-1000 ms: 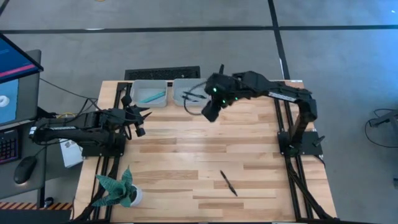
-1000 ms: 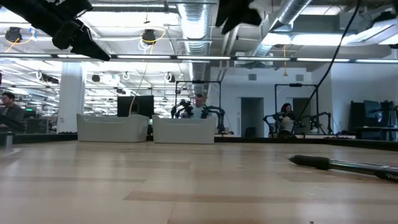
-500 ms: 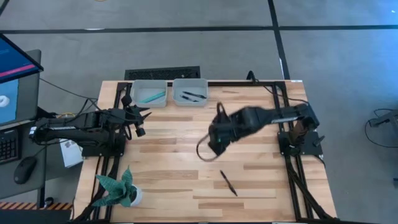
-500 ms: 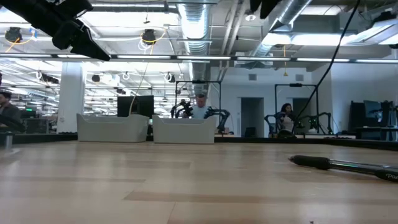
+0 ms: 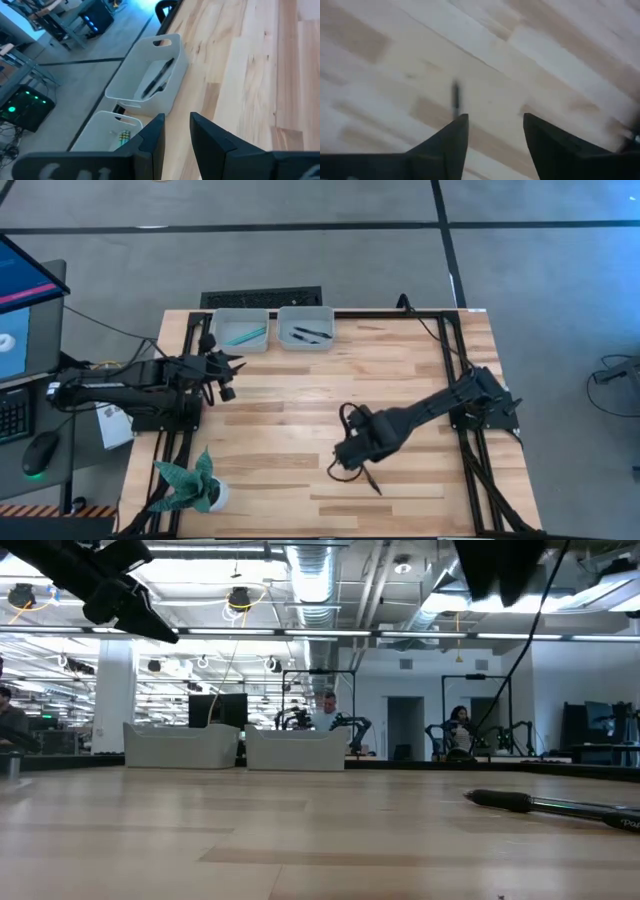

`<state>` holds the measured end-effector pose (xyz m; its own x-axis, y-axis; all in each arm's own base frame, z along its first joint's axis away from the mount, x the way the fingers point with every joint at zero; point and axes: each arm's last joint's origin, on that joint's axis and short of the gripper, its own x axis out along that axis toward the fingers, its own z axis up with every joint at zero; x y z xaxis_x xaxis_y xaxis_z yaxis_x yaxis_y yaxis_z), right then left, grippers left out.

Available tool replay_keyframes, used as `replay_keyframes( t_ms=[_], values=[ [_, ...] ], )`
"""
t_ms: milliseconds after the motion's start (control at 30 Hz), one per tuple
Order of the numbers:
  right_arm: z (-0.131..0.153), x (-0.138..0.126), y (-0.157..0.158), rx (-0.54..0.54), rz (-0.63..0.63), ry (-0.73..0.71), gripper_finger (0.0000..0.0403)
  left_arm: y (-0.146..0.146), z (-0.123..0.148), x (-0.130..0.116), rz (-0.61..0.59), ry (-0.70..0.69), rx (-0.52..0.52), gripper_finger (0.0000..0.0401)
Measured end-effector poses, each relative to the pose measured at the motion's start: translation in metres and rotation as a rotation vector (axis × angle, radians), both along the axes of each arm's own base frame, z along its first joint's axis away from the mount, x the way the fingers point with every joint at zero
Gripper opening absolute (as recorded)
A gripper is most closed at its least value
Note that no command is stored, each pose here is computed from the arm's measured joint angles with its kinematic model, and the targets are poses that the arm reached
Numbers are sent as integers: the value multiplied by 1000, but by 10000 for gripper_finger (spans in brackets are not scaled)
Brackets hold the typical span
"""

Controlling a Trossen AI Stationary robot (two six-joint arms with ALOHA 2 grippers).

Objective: Sort pens & pencils
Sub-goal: Put the black pen into the right gray bin

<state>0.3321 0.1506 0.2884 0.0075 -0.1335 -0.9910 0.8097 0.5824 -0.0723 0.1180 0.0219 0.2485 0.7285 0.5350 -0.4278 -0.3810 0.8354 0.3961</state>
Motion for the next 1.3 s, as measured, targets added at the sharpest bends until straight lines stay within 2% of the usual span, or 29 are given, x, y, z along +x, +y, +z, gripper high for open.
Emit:
replay_keyframes(
  t_ms=[167, 367, 600, 767, 1033, 1200, 1300],
  values=[
    [-32, -8, 13, -14, -95, 25, 237, 0, -5, 7, -6, 48, -4, 82],
    [-57, -10, 36, 55, -105, -66, 246, 1, -11, 15, -6, 106, -8, 82],
    [-66, -14, 60, 120, -52, -151, 246, 1, -12, 17, -11, 105, -11, 82],
    [-65, -12, 69, 166, -67, -210, 246, 1, -10, 19, -24, 79, -15, 82],
    [-72, -16, 72, 152, -56, -155, 246, 0, -9, 20, -50, 66, -24, 82],
    [-100, -16, 83, 174, -41, -37, 246, 0, -8, 20, -43, 43, -35, 82],
    [-117, -14, 92, 188, -36, -15, 246, 0, -5, 19, -43, 21, -35, 82]
  ],
)
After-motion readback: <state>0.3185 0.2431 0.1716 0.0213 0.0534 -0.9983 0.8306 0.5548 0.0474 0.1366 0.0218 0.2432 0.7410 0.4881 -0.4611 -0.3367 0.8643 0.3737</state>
